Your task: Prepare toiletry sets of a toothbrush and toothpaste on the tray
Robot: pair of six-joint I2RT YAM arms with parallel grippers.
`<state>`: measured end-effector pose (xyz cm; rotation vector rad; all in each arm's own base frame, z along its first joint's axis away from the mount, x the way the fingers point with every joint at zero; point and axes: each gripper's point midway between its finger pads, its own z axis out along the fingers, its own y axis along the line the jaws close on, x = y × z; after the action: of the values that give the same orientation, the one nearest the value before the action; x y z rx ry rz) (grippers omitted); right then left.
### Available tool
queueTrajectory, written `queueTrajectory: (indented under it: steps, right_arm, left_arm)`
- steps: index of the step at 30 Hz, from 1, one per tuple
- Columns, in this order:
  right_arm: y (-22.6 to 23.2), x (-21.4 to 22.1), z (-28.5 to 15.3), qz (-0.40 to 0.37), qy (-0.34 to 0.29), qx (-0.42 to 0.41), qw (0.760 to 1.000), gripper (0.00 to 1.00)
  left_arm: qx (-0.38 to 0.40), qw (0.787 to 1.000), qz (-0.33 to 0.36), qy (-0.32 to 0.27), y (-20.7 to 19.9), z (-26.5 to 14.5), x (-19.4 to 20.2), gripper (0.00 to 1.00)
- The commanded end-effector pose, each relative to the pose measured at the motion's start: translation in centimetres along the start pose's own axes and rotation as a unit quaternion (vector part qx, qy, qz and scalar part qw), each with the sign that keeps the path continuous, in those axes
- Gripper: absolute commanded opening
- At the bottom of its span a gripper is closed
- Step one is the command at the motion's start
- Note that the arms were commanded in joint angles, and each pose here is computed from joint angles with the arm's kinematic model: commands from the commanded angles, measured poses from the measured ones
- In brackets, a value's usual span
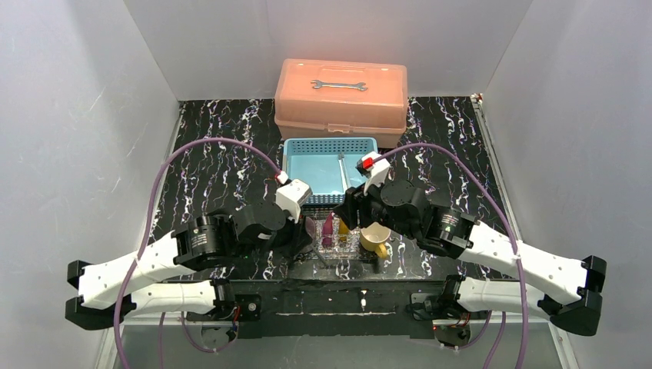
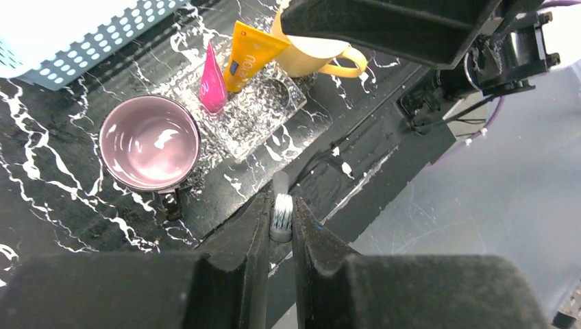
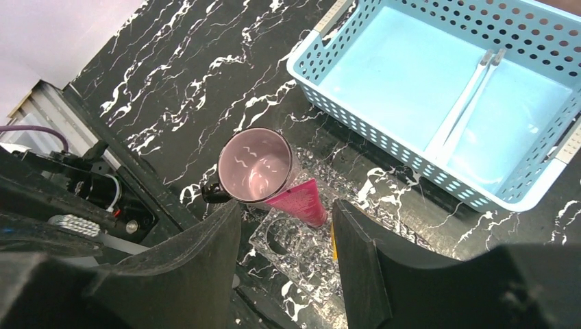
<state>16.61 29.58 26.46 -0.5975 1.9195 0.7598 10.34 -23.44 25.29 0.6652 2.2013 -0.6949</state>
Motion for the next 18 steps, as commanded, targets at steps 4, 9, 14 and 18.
queueTrajectory:
  steps: [4,9,14,18]
  right_arm:
    - [-1.2,-0.7,-0.8,0.001,-0.022,0.027,0.999,0.59]
    - [-1.7,-0.7,-1.1,-0.001,-0.028,0.036,0.999,0.59]
    - [-2.1,-0.4,-1.3,-0.003,-0.028,0.041,0.999,0.59]
    - [-2.3,-0.2,-1.4,-0.004,-0.027,0.043,0.999,0.59]
  left_arm:
    - [-0.066,0.996,0.017,-0.063,0.4,-0.9,-3.0,0.0]
    - [-0.103,0.99,0.051,-0.081,-0.1,-1.0,-4.0,0.0]
    - [-0.123,0.986,0.076,-0.088,-0.8,-0.9,-4.4,0.0]
    - [-0.137,0.984,0.082,-0.084,-0.7,-0.3,-4.0,0.0]
